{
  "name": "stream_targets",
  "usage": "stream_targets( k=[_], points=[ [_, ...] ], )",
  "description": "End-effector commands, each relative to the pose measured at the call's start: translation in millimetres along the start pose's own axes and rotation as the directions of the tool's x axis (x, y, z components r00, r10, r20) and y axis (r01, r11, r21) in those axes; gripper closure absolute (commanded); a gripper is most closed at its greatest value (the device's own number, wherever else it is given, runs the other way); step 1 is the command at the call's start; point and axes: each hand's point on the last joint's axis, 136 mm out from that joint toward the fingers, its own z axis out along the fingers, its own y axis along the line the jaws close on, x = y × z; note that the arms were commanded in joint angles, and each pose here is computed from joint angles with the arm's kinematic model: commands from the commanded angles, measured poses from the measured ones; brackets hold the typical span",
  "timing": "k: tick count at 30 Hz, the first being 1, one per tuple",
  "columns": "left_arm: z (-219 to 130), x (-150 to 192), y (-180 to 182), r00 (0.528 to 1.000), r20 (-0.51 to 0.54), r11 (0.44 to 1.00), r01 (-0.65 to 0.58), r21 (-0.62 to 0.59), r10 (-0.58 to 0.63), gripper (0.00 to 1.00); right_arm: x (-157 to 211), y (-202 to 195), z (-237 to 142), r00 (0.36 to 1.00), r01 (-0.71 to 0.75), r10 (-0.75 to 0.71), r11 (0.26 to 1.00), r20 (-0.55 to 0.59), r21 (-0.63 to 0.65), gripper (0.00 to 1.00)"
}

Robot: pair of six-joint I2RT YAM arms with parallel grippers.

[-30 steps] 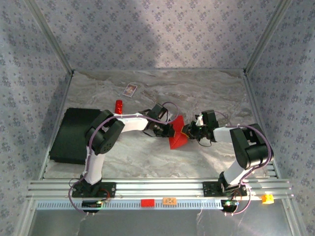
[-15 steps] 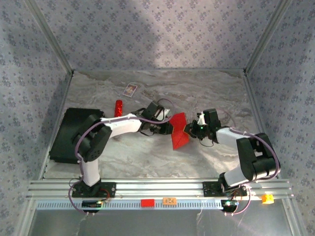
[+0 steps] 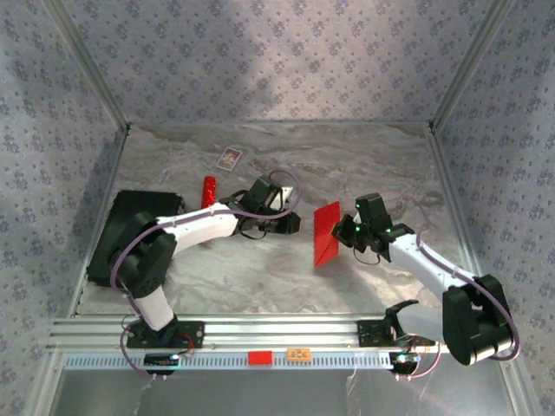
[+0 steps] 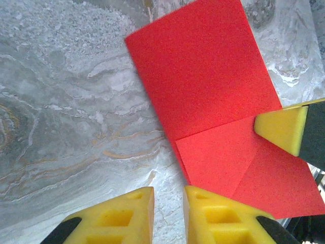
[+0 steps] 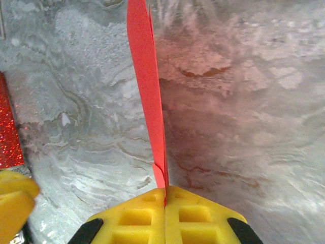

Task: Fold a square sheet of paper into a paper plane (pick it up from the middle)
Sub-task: Turn over the paper at the center of the table.

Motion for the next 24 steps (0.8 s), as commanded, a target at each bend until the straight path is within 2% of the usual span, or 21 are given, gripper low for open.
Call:
stream_targets(
  k=[1,8,13,19,24],
  points=[
    [-9.9,-4.3,-3.6,1.000,0.010,1.000,-0.010,-0.018,0.010,0.78,2.1,-14.6,-10.9,0.999,-0.042,0.042,0.995,0.007,0.086,0.92],
    [-6.1,-5.5,-5.0,1.000,0.007,1.000,-0.002,-0.005,0.002,0.78,-6.9,-11.6,-22.6,0.999,-0.022,0.019,0.997,0.034,0.072,0.92],
    [-14.9,-12.4,1.5,0.998,0.055,0.999,-0.008,-0.043,0.011,0.79,-13.8,-5.5,-28.7,0.995,0.080,-0.085,0.992,0.051,0.096,0.92],
    [-42.2,-25.2,20.1,0.985,0.171,0.994,0.020,-0.105,-0.002,0.80,-31.6,3.4,-41.4,0.966,0.226,-0.246,0.951,0.075,0.212,0.93],
    [-81.9,-33.6,44.5,0.951,0.309,0.982,0.070,-0.177,-0.013,0.79,-44.3,7.8,-59.1,0.904,0.362,-0.422,0.846,0.076,0.392,0.94]
  ],
)
